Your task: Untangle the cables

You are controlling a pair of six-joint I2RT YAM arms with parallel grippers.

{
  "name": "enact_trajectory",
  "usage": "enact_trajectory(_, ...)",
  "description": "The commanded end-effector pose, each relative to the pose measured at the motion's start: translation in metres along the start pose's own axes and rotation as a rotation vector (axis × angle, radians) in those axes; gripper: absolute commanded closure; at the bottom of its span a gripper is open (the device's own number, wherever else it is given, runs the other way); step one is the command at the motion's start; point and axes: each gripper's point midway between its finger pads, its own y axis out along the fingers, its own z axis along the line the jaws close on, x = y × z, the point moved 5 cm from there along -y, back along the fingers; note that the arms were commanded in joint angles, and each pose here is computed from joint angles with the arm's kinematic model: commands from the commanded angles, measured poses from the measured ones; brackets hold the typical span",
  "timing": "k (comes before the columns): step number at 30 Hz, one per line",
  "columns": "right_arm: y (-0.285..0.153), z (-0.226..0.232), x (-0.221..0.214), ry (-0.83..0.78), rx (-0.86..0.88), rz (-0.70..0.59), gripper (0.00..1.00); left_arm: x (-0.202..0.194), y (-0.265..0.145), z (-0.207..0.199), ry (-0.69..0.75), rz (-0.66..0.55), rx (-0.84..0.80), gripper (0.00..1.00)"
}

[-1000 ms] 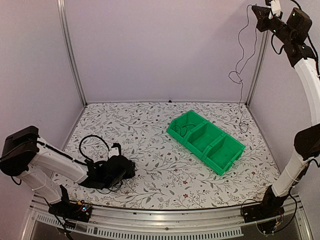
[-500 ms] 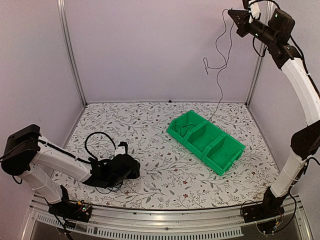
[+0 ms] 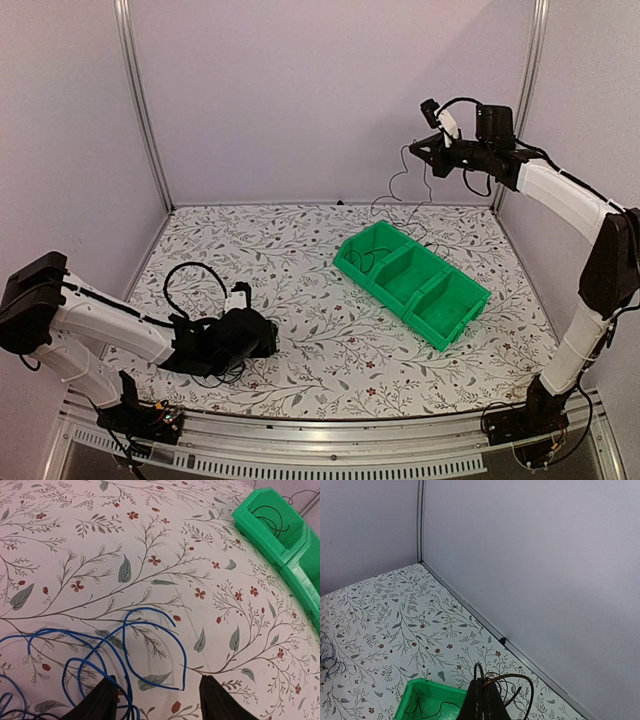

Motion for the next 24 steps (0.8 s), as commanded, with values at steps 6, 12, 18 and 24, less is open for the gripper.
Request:
enact_trajectory(6, 0.036, 0.059, -0.065, -0.026, 0.185, 0.166, 1.00, -0.011, 0.002, 0.007, 0.016, 0.012, 0.030, 0.42)
enact_trajectory(12, 0.028, 0.042, -0.012, -0.066, 0.103, 0.079, 1.00, -0.010, 0.000, 0.002, 0.026, 0.030, 0.029, 0.42)
enact_trajectory(18, 0.007, 0.027, 0.069, -0.131, 0.049, -0.051, 1.00, 0.014, -0.020, -0.018, 0.140, 0.012, 0.044, 0.39)
enact_trajectory(24, -0.015, 0.020, 0.140, -0.203, 0.000, -0.189, 1.00, 0.036, -0.036, -0.028, 0.149, -0.010, 0.036, 0.38)
